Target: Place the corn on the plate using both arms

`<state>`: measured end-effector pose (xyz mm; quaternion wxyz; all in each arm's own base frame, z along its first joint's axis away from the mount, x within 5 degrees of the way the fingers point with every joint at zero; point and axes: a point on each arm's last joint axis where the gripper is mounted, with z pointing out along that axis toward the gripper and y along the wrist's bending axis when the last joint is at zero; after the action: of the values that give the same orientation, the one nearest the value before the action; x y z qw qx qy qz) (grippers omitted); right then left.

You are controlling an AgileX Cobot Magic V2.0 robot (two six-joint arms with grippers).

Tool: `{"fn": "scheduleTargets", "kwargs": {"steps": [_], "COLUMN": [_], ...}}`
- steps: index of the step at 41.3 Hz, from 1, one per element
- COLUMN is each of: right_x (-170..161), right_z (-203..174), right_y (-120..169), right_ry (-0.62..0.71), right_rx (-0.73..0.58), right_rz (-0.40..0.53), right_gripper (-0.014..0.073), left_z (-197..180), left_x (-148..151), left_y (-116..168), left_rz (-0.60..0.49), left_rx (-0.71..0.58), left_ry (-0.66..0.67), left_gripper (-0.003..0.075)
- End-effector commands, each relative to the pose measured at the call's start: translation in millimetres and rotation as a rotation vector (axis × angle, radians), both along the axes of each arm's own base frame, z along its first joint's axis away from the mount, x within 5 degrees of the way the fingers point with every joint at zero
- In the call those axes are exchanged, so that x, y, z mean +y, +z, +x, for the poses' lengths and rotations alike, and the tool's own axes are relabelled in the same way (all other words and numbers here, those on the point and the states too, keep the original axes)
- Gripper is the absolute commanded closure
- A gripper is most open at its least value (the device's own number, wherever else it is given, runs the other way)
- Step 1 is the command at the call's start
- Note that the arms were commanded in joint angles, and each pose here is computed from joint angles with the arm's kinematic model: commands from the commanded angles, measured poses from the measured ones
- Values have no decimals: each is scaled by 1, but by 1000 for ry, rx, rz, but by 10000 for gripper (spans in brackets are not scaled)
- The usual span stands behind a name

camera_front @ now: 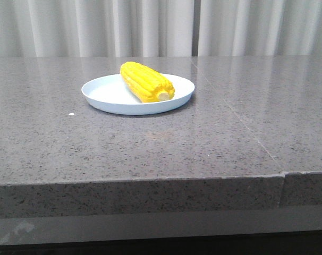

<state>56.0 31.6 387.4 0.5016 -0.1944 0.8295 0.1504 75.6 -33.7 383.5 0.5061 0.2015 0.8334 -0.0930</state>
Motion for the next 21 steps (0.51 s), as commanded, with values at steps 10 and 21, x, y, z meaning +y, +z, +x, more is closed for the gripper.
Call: {"fn": "scheduleTargets", "kwargs": {"steps": [10,21], "right_x": [0,0], "right_z": [1,2], "right_y": [12,12], "right_ry": [2,-1], "right_rx": [-79,-79], "right_rz": [31,23], "right_gripper": [658,663], "left_z": [2,2], "left_x": [-2,-2], "left_y": [13,13], "left_rz": [-50,-50], "left_rx": [-75,-75], "left_ry": [-6,-6], "left_gripper": [739,740]}}
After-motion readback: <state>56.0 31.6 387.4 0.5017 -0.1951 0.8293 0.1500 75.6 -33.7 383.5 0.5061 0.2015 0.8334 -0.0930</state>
